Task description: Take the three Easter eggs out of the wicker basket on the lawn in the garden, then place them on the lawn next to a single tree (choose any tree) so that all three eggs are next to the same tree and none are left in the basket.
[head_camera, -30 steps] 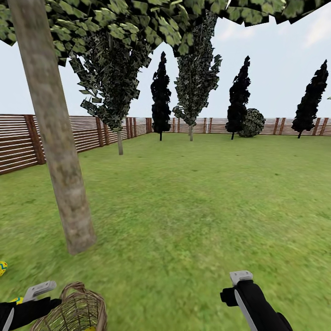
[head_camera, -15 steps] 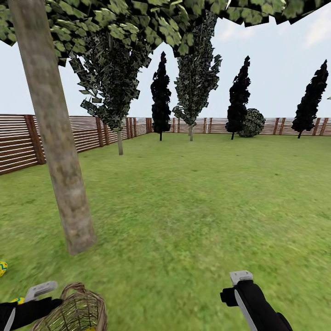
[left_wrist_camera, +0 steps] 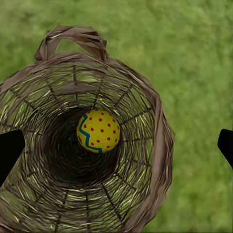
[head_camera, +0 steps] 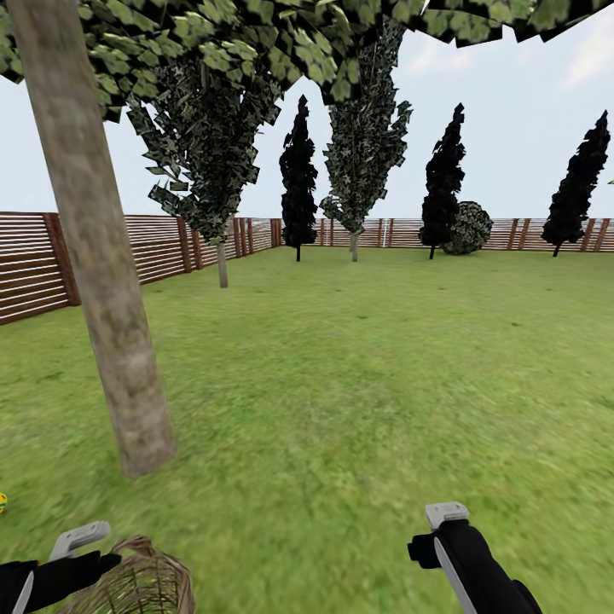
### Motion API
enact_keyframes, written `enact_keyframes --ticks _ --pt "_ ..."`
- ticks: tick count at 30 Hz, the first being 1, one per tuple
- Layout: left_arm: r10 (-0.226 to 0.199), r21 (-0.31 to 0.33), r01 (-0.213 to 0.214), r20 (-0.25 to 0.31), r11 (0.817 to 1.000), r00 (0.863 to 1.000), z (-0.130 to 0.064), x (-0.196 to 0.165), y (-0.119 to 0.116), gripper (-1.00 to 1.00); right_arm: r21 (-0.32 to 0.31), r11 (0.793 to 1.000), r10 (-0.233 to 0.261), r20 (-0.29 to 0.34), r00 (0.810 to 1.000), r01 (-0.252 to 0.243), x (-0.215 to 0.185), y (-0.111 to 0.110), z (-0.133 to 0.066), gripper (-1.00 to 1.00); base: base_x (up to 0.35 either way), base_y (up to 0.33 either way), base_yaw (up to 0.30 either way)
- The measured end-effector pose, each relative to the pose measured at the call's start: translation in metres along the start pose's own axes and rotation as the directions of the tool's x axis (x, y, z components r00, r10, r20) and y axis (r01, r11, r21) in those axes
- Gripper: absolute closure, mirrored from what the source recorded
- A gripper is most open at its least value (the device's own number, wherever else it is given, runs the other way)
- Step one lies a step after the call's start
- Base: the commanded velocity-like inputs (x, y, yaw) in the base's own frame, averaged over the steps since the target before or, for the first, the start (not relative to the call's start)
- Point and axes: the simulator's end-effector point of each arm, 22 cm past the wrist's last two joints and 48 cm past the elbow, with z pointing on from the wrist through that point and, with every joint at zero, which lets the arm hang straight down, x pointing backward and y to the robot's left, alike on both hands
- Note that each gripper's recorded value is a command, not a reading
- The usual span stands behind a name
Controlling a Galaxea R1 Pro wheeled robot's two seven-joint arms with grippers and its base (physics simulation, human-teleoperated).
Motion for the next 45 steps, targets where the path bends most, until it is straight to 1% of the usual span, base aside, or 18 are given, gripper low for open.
enact_keyframes --ticks 11,20,37,40,45 --pt "-0.002 0.001 0.002 0.000 1.000 1.000 0.0001 0.0000 0.0000 -1.00 0.002 1.000 -0.003 -0.001 1.000 0.003 0.0003 0.0012 0.0004 -1.00 0.015 0.009 0.000" --pt "0.000 0.000 0.000 0.005 1.000 1.000 -0.0001 -0.0011 0.0003 -1.00 0.004 1.000 -0.006 0.000 1.000 0.006 0.0004 0.0011 0.0003 -1.00 0.173 0.174 0.000" --pt "-0.004 0.005 0.004 0.001 1.000 1.000 0.0005 0.0002 -0.0017 -1.00 0.005 1.000 -0.007 0.000 1.000 0.007 0.0003 0.0008 0.0005 -1.00 0.005 0.005 0.000" --pt "-0.004 0.008 0.004 0.000 1.000 1.000 0.0012 0.0011 -0.0035 -1.00 0.005 1.000 -0.006 0.000 1.000 0.006 0.0004 0.0003 0.0006 -1.00 0.000 0.000 0.000" --pt "-0.005 0.010 0.005 -0.002 1.000 1.000 0.0086 0.0074 -0.0031 -1.00 0.004 1.000 -0.005 -0.001 1.000 0.005 0.0057 0.0020 0.0080 -1.00 0.000 0.000 0.000"
